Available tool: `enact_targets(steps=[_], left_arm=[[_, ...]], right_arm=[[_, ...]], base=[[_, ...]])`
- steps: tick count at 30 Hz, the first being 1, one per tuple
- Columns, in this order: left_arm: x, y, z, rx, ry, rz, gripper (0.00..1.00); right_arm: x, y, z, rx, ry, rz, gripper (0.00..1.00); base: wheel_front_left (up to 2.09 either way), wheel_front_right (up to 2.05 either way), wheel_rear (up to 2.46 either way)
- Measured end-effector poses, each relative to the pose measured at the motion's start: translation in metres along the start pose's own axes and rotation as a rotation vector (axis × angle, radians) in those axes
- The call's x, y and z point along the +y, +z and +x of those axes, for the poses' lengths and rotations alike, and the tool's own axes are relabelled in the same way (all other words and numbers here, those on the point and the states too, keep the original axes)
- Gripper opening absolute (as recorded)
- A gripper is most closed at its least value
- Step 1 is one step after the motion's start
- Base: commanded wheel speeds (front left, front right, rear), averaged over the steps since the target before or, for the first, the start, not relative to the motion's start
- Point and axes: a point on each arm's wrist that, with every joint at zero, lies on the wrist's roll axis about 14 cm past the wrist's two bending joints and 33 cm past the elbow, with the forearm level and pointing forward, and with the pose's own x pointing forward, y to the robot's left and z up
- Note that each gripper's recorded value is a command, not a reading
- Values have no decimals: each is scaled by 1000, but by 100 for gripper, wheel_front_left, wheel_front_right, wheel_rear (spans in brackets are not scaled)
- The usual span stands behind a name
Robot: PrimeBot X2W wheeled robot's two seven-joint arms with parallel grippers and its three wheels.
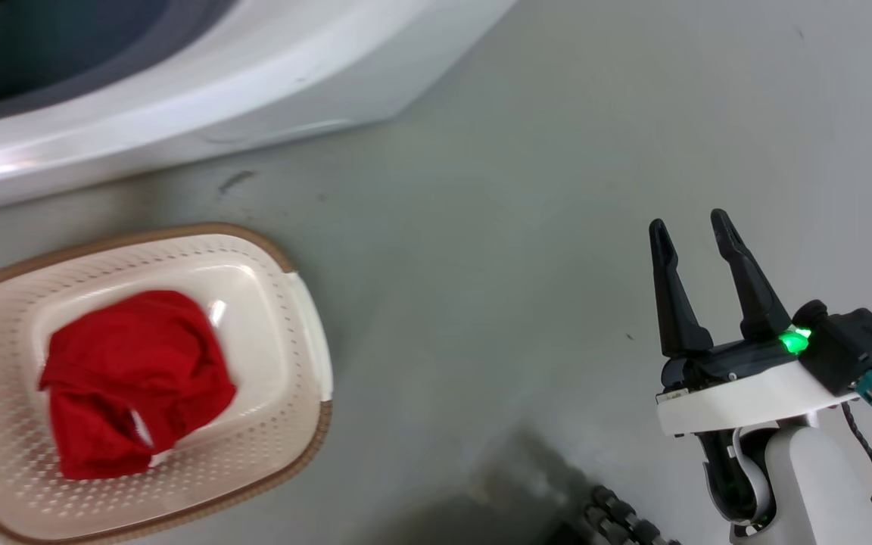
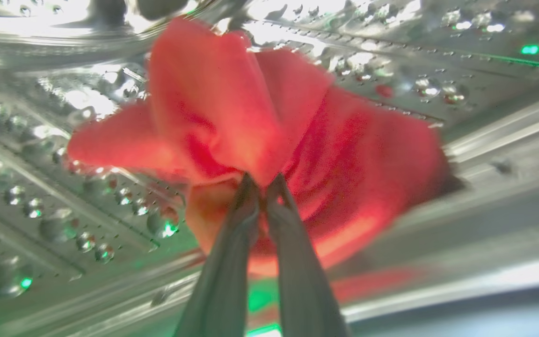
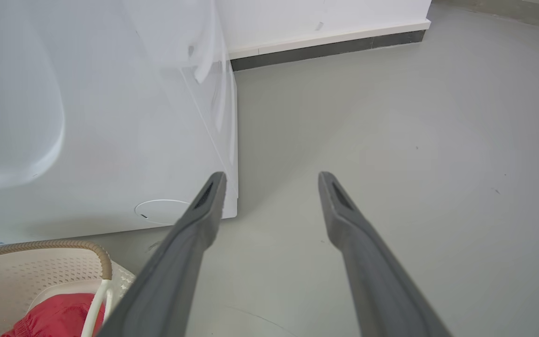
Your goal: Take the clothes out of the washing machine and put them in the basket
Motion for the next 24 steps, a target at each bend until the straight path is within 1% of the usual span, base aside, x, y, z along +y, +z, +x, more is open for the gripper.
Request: enact_targets(steps=[5, 7, 9, 15, 21, 24], left_arm=[[-3, 8, -35, -94, 2, 17, 0], [-8, 2, -49, -112, -6, 6, 0], [-11, -3, -64, -128, -5, 24, 0], [-10, 3, -111, -230, 16, 46, 0], [-15, 14, -155, -367, 32, 106, 0], [-25, 21, -175, -438, 25, 143, 0]], right_arm=[[16, 13, 0, -39, 50, -11, 100], [20, 16, -2, -48, 60, 7, 100], [24, 23, -3, -69, 72, 23, 100], [43, 40, -10, -117, 128, 32, 100], [53, 50, -23, -144, 159, 24, 100], [56, 59, -27, -170, 169, 20, 100]], base=[[0, 0, 0], [0, 0, 0], [0, 0, 0], [0, 0, 0], [0, 0, 0], [0, 0, 0]])
